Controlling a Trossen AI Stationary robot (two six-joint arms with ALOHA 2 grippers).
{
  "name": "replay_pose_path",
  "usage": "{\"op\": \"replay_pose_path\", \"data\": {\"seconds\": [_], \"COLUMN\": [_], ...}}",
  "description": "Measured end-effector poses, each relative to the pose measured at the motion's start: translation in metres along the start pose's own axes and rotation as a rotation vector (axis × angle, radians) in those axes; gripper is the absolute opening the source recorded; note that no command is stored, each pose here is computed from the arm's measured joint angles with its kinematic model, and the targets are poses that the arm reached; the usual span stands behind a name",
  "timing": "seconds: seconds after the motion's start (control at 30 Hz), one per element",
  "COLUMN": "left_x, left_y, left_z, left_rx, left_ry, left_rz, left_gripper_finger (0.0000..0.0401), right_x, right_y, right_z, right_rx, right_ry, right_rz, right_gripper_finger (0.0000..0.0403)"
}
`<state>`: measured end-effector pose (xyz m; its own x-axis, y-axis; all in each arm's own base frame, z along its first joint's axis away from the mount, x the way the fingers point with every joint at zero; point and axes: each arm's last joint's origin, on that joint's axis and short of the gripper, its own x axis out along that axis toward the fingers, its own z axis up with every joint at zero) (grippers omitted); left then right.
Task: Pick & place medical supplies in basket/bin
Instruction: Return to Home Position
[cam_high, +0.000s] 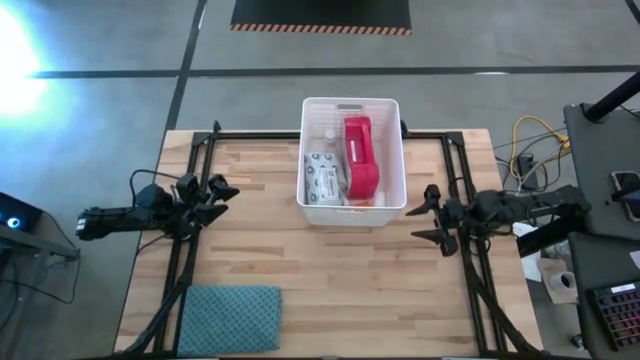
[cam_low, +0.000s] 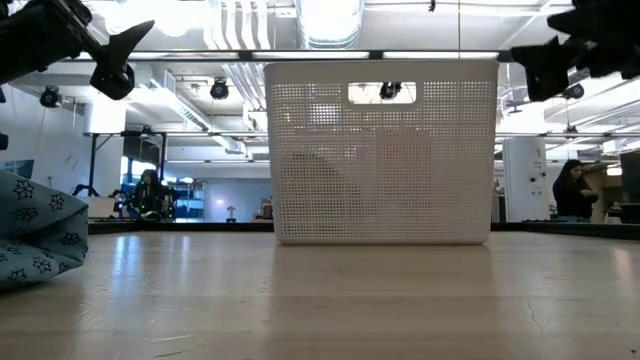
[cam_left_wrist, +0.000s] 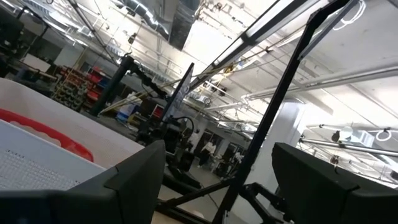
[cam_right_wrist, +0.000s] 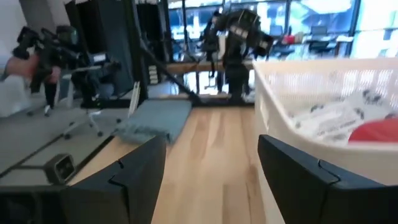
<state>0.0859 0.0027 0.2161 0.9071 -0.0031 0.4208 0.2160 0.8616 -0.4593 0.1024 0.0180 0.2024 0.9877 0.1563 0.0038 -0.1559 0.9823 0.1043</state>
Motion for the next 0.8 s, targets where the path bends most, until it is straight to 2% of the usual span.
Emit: {"op": "replay_pose_path", "data": {"seconds": [0.07, 0.13, 0.3, 0.43, 0.57, 0.7, 0.8], "left_x": [0.000, 0.001, 0.003, 0.005, 0.005, 0.001, -0.002], "left_y": [0.000, 0.001, 0.004, 0.006, 0.009, 0.013, 0.015], "left_z": [0.000, -0.002, -0.006, -0.009, -0.014, -0.016, -0.014], "left_rx": [0.000, -0.001, -0.003, -0.005, -0.006, 0.005, 0.016], "left_ry": [0.000, 0.015, 0.051, 0.079, 0.099, 0.078, 0.068], "left_rz": [0.000, 0.009, 0.031, 0.049, 0.062, 0.072, 0.100], "left_gripper_finger": [0.0274, 0.0274, 0.0274, 0.0274, 0.0274, 0.0274, 0.0274], "right_x": [-0.002, -0.004, -0.004, -0.003, -0.004, -0.008, -0.010], "right_y": [0.000, 0.000, 0.000, 0.000, 0.000, -0.005, -0.012], "right_z": [-0.004, -0.008, -0.013, -0.013, -0.014, -0.017, -0.027], "right_rx": [0.026, 0.104, 0.501, 0.686, 0.770, 0.780, 0.780], "right_ry": [0.034, 0.078, 0.128, 0.135, 0.122, 0.050, 0.021], "right_rz": [0.019, 0.018, -0.001, -0.016, -0.016, -0.021, -0.077], "right_gripper_finger": [0.0247, 0.0247, 0.0247, 0.0247, 0.0247, 0.0247, 0.0247]}}
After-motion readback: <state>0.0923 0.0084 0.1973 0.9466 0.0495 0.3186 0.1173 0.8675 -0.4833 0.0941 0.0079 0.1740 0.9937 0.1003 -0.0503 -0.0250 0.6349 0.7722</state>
